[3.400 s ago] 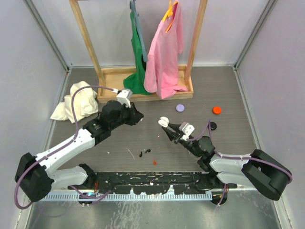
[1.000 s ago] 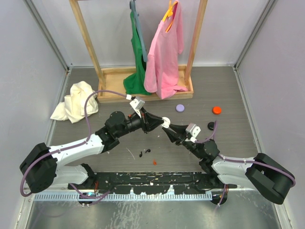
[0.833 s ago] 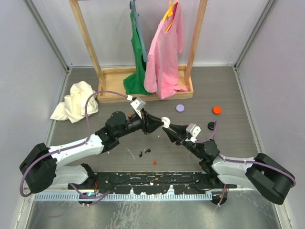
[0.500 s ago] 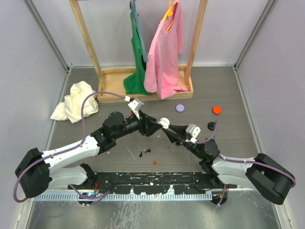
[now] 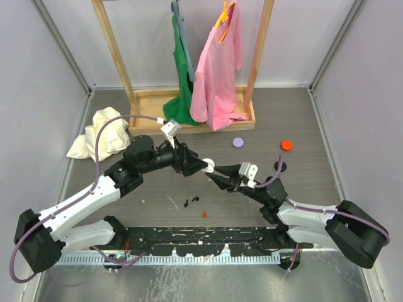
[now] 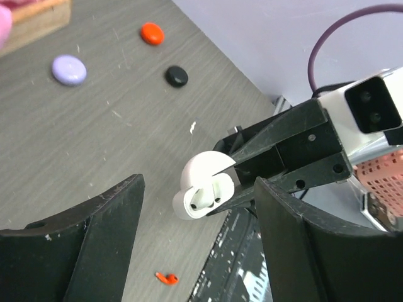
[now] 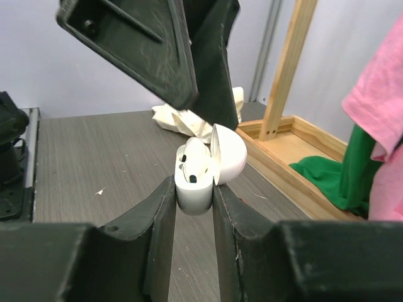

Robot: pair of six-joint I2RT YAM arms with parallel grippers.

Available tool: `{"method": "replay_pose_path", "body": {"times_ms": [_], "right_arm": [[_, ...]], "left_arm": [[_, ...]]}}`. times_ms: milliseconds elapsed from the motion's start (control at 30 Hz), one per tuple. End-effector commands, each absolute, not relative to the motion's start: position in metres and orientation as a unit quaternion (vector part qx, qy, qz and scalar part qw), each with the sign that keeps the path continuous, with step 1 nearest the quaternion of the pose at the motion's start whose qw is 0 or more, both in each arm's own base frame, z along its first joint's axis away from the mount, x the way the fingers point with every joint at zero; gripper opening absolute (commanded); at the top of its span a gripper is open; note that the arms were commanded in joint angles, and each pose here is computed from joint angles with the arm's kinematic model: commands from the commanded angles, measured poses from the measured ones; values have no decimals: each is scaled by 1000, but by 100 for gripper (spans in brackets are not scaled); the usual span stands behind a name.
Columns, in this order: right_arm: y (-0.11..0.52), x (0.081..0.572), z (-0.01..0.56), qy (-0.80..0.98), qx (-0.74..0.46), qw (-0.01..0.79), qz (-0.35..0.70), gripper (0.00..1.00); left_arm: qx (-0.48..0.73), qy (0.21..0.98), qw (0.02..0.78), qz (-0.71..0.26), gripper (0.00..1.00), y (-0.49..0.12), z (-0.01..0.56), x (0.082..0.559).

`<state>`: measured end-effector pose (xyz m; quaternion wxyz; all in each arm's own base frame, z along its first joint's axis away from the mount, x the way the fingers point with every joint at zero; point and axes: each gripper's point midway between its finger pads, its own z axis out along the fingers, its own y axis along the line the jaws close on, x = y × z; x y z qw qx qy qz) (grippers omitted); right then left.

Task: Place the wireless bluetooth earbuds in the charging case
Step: Place the earbud in the charging case, then close the charging case.

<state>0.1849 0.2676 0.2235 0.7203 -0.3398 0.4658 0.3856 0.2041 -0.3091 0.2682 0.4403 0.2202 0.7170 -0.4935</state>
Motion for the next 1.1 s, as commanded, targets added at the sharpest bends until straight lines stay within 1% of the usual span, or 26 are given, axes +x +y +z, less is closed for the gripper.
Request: {"method": "replay_pose_path", "body": {"times_ms": [0, 233, 600, 800, 900, 1067], "right_arm": [[283, 175, 247, 427, -362, 715, 418, 1], [294, 171, 247, 424, -378, 696, 439, 1], [298, 173, 235, 453, -378, 671, 450, 1], [298, 180, 218, 496, -373, 643, 449, 1], [294, 192, 209, 534, -349, 634, 438, 1], [272, 227, 186, 637, -275, 614, 376, 1]], "left_arm": [[229, 721, 383, -530, 73, -311, 271, 190], [249, 703, 354, -565, 71, -317, 273, 180], [277, 666, 344, -601, 59, -310, 286, 161], [293, 650, 350, -608, 59, -305, 290, 151], [271, 683, 371, -568, 61, -297, 277, 165], [192, 787, 411, -417, 67, -261, 233, 209]]}}
